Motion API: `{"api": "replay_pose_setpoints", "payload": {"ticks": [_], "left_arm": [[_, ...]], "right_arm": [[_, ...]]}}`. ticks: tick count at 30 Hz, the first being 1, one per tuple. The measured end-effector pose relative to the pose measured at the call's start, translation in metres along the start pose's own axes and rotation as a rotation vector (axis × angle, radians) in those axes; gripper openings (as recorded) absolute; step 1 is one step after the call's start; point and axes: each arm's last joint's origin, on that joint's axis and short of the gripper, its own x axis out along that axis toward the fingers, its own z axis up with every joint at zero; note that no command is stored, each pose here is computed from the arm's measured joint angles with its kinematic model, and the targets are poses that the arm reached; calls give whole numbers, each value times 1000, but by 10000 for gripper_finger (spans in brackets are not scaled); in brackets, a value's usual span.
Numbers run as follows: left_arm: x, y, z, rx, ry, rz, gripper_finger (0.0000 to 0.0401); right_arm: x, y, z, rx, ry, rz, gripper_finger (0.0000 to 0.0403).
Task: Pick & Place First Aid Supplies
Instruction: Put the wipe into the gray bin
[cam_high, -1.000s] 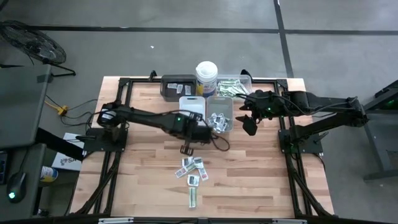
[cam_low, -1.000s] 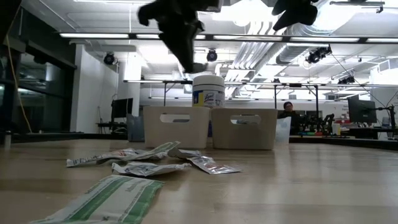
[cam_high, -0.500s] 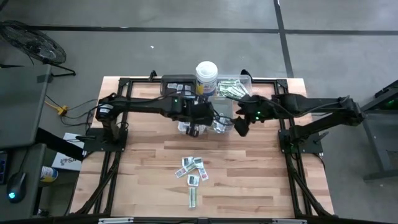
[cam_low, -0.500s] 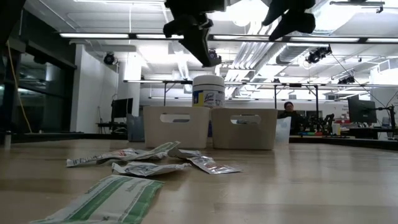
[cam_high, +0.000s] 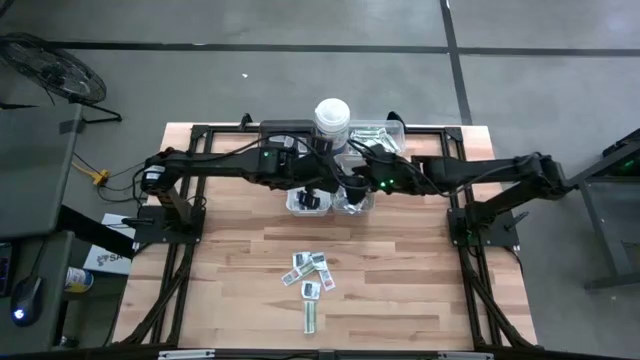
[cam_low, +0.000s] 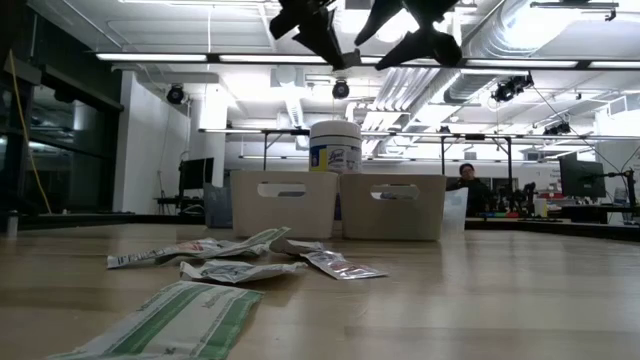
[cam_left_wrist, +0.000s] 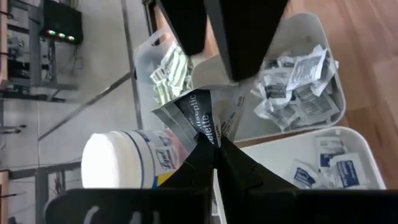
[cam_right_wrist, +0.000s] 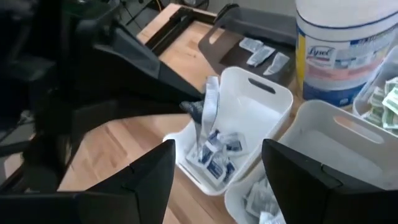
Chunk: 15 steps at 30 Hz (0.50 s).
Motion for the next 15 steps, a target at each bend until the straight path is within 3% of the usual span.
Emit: {"api": "replay_pose_setpoints", "payload": {"ticks": [8, 15], "left_arm": [[-1, 0, 2, -8, -41, -25, 7], [-1, 0, 2, 11, -46, -38, 7]], "right_arm": [[10, -1, 3, 16, -20, 0, 220], [11, -1, 6, 21, -31, 22, 146]]}}
